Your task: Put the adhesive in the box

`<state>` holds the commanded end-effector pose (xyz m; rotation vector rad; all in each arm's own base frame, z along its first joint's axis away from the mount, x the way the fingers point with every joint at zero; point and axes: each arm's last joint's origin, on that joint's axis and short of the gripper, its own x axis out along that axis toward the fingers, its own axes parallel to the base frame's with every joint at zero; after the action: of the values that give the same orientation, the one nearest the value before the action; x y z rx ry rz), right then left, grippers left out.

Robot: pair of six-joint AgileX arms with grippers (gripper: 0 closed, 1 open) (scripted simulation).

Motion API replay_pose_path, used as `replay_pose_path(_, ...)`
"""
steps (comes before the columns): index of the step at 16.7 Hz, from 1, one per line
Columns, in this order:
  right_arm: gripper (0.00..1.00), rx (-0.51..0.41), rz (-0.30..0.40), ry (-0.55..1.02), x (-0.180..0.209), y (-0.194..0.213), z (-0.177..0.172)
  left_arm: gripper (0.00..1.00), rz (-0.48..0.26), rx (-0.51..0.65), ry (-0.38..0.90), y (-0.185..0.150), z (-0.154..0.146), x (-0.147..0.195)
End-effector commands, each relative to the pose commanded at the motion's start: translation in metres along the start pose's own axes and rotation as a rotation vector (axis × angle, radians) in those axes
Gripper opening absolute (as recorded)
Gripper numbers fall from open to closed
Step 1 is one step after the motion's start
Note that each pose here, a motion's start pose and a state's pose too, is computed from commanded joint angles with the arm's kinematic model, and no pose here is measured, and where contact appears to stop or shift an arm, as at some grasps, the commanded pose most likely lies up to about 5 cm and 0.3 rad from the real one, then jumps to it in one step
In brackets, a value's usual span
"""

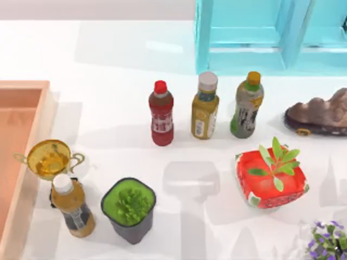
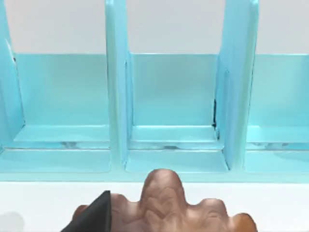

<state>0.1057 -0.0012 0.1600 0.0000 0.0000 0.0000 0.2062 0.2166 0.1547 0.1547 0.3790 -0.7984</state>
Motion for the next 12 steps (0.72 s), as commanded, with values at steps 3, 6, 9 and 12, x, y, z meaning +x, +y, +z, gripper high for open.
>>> replay_pose_path(3, 1.00, 0.000, 0.000, 0.000, 0.000, 0.000, 0.000, 0.00, 0.003, -0.002, -0.007, -0.001, -0.001, -0.001)
replay_pose_path(6, 1.00, 0.000, 0.000, 0.000, 0.000, 0.000, 0.000, 0.00, -0.003, 0.000, -0.004, 0.000, -0.001, 0.001)
replay_pose_path(9, 1.00, 0.000, 0.000, 0.000, 0.000, 0.000, 0.000, 0.00, -0.032, -0.003, 0.006, -0.002, -0.002, 0.016)
replay_pose_path(12, 1.00, 0.000, 0.000, 0.000, 0.000, 0.000, 0.000, 0.00, -0.020, -0.006, 0.009, -0.001, -0.006, 0.028)
